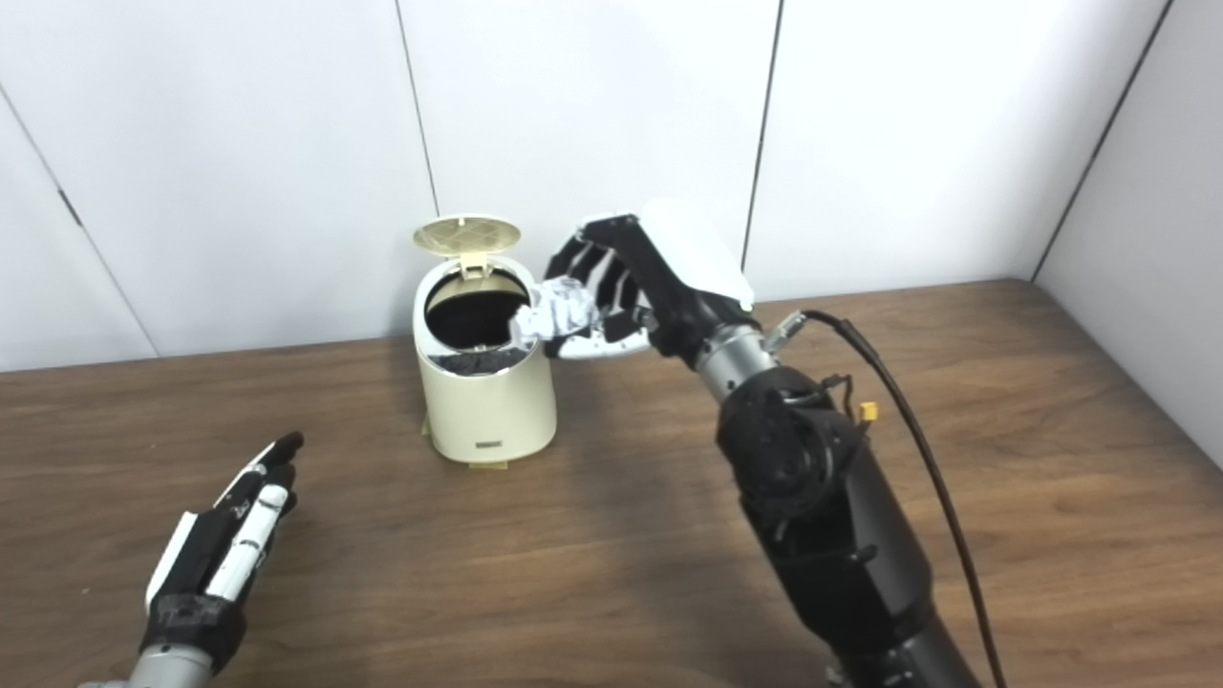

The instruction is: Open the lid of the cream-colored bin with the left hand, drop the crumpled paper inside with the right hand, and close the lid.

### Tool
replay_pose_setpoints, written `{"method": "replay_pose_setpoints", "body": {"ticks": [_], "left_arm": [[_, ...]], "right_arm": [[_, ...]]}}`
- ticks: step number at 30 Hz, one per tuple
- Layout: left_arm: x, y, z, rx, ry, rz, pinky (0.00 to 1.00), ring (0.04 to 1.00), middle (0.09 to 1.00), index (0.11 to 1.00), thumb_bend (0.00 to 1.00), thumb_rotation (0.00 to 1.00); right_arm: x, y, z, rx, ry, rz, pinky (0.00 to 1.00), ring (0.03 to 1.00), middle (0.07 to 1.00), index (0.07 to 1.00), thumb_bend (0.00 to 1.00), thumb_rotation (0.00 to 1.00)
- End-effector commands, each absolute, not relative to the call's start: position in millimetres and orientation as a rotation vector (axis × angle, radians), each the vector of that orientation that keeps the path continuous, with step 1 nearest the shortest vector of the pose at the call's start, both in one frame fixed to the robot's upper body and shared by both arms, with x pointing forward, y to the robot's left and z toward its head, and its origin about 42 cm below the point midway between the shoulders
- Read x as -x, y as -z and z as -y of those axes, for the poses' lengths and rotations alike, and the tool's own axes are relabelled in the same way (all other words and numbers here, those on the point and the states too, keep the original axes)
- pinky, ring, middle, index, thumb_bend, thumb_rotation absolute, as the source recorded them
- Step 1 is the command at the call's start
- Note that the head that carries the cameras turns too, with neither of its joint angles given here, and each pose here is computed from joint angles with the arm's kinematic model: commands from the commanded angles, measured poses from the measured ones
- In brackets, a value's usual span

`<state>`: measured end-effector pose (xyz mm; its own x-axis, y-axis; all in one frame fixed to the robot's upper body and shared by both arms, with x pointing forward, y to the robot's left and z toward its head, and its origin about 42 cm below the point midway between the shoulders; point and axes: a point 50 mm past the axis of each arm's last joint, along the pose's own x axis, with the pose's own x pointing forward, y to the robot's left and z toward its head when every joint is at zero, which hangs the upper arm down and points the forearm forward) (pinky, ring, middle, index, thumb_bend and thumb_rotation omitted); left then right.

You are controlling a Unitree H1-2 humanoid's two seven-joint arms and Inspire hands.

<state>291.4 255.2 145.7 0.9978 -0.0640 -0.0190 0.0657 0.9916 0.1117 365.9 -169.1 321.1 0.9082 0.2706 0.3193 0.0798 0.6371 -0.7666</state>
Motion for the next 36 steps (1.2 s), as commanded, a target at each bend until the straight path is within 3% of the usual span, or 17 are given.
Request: {"method": "replay_pose_setpoints", "body": {"ticks": [1,5,10,16,36], "left_arm": [[-297.1,-156.5,-250.6,-0.126,0.061,0.060,1.00,0.998,0.986,0.959,0.44,0.73],[-296.8,-153.8,-246.8,-0.142,0.057,0.055,1.00,0.998,0.980,0.957,0.45,0.74],[-295.8,-151.1,-242.0,-0.147,0.059,0.051,1.00,1.000,0.984,0.961,0.48,0.75],[-295.5,-149.8,-238.9,-0.140,0.059,0.056,1.00,1.000,0.980,0.963,0.51,0.75],[-291.0,-149.0,-226.9,-0.107,0.062,0.069,0.97,0.973,0.961,0.944,0.47,0.71]], "right_arm": [[-369.5,-343.8,159.0,0.886,-0.079,0.542,0.30,0.394,0.524,0.518,0.49,0.00],[-383.0,-337.4,148.5,0.868,-0.093,0.568,0.28,0.397,0.528,0.529,0.49,0.00],[-397.6,-331.3,139.4,0.841,-0.107,0.575,0.35,0.394,0.512,0.496,0.50,0.00],[-413.2,-325.9,124.1,0.843,-0.090,0.567,0.32,0.390,0.522,0.525,0.49,0.00],[-464.4,-305.8,103.3,0.835,-0.038,0.473,0.33,0.384,0.496,0.533,0.49,0.00]]}}
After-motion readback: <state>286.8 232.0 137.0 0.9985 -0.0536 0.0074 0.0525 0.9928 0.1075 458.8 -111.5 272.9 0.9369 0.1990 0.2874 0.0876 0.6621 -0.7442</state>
